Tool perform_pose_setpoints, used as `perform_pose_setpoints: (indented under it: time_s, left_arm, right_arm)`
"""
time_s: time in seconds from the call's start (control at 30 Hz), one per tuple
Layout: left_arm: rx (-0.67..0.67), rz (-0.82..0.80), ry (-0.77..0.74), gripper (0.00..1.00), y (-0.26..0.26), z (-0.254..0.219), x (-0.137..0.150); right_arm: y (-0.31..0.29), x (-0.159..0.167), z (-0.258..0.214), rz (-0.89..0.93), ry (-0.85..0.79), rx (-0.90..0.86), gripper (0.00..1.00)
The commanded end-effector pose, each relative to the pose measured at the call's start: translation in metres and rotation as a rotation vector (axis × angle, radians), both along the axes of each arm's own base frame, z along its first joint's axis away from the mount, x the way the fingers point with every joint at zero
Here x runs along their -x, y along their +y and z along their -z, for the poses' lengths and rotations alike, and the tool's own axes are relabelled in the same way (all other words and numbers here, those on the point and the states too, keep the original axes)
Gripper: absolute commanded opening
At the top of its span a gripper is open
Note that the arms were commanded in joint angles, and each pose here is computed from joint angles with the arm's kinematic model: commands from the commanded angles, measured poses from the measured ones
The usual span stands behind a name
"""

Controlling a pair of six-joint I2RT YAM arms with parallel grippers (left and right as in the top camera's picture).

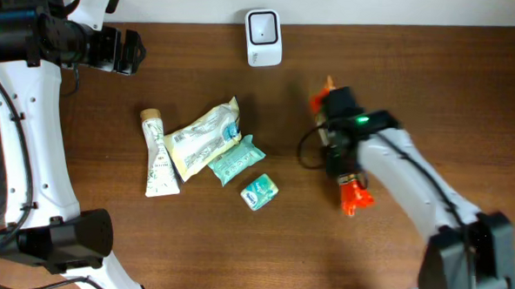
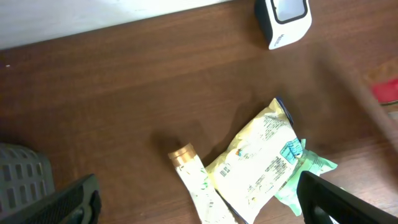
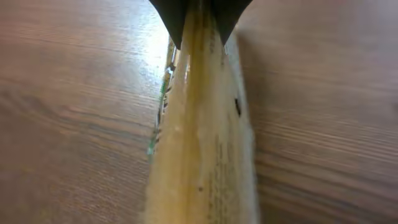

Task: Scan the item barcode

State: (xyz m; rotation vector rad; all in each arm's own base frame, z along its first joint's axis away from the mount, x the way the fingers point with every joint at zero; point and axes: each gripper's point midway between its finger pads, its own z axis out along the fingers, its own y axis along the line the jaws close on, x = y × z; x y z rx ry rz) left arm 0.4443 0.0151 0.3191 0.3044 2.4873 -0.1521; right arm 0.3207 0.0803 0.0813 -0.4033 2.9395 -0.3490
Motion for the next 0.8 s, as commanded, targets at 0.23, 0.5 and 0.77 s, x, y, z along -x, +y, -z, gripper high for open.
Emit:
perform_pose_setpoints:
  time_s: [0.23, 0.5, 0.77]
  left_arm:
    - [-0.005, 0.013, -0.007, 0.99, 0.000, -0.001, 0.000]
    - [-0.005, 0.013, -0.007, 0.99, 0.000, -0.001, 0.000]
    - [-0.005, 0.013, -0.007, 0.99, 0.000, -0.001, 0.000]
  right_arm:
    - [0.104, 0.035, 0.052, -0.196, 0.199, -0.161, 0.61]
    - [0.075, 0.011, 0.026, -0.115, 0.157, -0.151, 0.89]
    - [0.052, 0.026, 0.087, -0.114, 0.117, -0.082, 0.82]
